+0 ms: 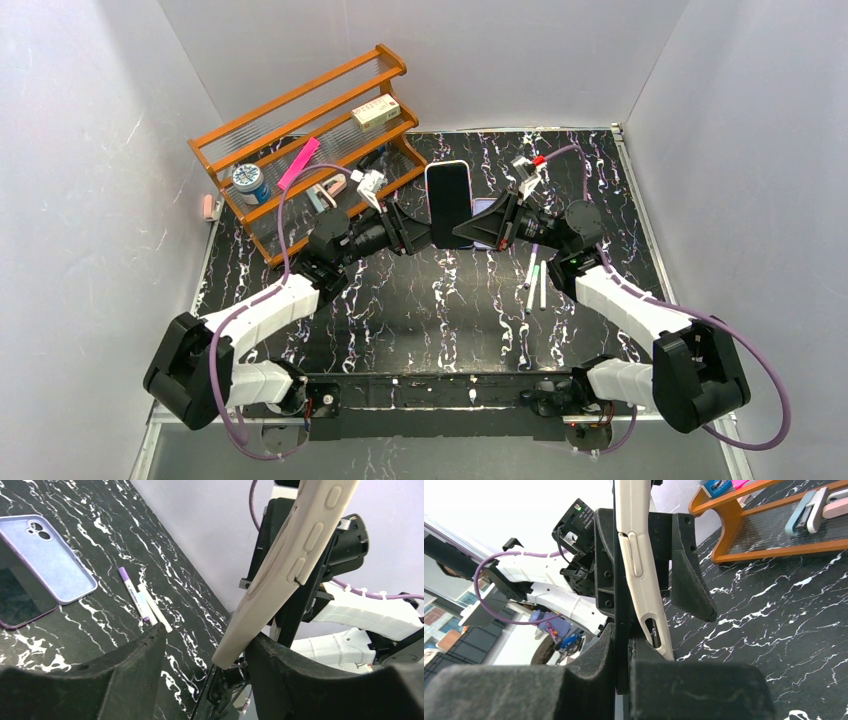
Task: Take the phone out of the phone case
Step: Remove the phone case from the phone.
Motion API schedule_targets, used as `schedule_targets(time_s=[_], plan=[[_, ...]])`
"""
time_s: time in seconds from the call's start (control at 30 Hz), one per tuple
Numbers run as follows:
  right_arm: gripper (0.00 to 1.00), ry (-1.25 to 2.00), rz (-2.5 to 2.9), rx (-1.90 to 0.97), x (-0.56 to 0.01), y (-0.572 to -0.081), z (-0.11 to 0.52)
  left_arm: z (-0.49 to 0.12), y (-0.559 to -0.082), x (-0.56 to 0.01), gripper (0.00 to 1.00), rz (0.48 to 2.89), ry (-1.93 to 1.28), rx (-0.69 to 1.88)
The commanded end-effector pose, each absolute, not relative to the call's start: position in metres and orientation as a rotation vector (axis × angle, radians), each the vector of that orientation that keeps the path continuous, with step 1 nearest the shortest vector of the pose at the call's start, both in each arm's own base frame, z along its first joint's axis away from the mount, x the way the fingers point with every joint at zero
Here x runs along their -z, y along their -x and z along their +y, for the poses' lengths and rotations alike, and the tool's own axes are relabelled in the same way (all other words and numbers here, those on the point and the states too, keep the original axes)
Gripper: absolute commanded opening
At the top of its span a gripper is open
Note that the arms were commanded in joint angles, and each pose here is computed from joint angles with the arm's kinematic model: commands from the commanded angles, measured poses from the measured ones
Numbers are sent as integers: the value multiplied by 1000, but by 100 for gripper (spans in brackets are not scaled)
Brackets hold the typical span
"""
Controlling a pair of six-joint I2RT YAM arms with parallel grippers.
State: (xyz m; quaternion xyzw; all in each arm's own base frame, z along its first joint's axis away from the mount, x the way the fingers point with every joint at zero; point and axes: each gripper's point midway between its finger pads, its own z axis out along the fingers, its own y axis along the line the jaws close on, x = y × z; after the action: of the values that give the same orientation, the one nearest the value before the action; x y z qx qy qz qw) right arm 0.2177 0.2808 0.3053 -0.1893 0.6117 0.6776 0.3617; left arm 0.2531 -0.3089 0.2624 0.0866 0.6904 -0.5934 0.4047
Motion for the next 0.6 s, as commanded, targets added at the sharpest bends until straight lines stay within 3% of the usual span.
schedule_targets(time_s=[0.0,0.03,0.13,0.2,0.57], plan=[[1,567,1520,-1775,-310,-206,282,-321,-241,-328,51,1520,-321,1599],[1,565,1525,-1776,-309,-206,282,-321,-242,-328,45,1517,-322,1595],[1,565,1539,-1774,-306,-205,281,-317,-246,-327,12,1512,-308,1558],[1,556,1553,-1758,-304,-205,280,-315,-252,-320,0,1536,-297,1501],[1,466,1766,-1608,-258,-204,268,-236,-321,-248,0,1867,50,766]])
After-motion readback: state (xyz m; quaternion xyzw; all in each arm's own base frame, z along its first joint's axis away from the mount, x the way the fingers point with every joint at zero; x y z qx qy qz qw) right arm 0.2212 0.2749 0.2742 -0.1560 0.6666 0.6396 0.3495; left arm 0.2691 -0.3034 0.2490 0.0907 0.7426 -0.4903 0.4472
